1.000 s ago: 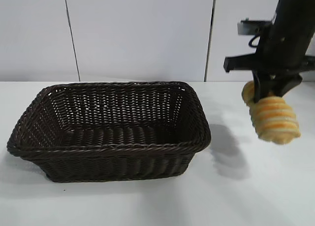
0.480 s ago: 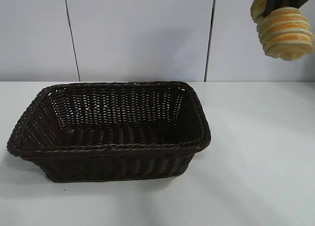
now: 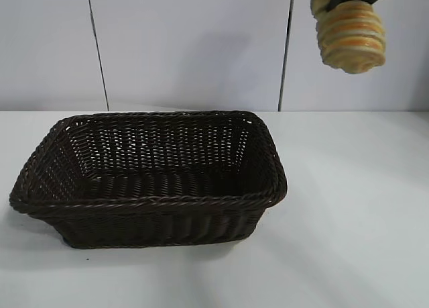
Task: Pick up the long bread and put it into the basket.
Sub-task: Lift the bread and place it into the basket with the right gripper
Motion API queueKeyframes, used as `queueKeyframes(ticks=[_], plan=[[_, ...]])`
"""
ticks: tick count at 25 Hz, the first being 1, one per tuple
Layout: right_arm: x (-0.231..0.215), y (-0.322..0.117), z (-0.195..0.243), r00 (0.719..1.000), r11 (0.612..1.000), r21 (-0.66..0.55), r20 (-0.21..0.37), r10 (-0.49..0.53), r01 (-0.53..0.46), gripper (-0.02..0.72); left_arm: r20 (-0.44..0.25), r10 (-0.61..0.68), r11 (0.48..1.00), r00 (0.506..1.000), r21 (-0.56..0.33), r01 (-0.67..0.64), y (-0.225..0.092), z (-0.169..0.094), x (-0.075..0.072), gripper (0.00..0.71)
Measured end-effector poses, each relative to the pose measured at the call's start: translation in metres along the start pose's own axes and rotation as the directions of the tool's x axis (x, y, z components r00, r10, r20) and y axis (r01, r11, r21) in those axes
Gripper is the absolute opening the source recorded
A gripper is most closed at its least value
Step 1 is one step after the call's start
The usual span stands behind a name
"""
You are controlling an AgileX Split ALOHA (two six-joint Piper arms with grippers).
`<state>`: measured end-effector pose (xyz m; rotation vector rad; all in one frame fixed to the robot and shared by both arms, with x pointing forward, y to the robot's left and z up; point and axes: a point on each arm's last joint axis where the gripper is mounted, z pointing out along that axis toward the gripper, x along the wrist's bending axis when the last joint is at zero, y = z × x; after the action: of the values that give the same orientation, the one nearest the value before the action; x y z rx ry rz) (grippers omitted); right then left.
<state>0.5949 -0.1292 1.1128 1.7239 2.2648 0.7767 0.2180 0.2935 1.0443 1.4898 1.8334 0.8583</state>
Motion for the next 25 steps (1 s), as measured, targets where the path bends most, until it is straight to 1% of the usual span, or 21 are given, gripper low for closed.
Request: queueKeyframes(ticks=[6, 10, 14, 19, 21, 25], plan=[[0.06, 0.006, 0.03, 0.99, 0.993, 0.011, -0.073, -0.119, 0.12, 0.095, 0.0, 0.0, 1.0, 1.0, 0.0, 0.0, 0.0, 0.0, 0.0, 0.533], [0.087, -0.001, 0.051, 0.98, 0.982, 0.044, -0.09, -0.179, 0.183, 0.095, 0.0, 0.0, 1.0, 1.0, 0.0, 0.0, 0.0, 0.0, 0.0, 0.533], [0.089, -0.005, 0.066, 0.979, 0.978, 0.078, -0.08, -0.187, 0.193, 0.094, 0.0, 0.0, 1.0, 1.0, 0.0, 0.0, 0.0, 0.0, 0.0, 0.533], [0.087, -0.005, 0.083, 0.978, 0.975, 0.075, -0.055, -0.203, 0.207, 0.094, 0.0, 0.0, 1.0, 1.0, 0.0, 0.0, 0.0, 0.0, 0.0, 0.533], [0.087, -0.005, 0.094, 0.978, 0.976, 0.074, -0.053, -0.202, 0.205, 0.094, 0.0, 0.0, 1.0, 1.0, 0.0, 0.0, 0.0, 0.0, 0.0, 0.533], [0.086, -0.012, 0.124, 0.979, 0.973, 0.112, -0.045, -0.198, 0.202, 0.094, 0.0, 0.0, 1.0, 1.0, 0.0, 0.0, 0.0, 0.0, 0.0, 0.533]])
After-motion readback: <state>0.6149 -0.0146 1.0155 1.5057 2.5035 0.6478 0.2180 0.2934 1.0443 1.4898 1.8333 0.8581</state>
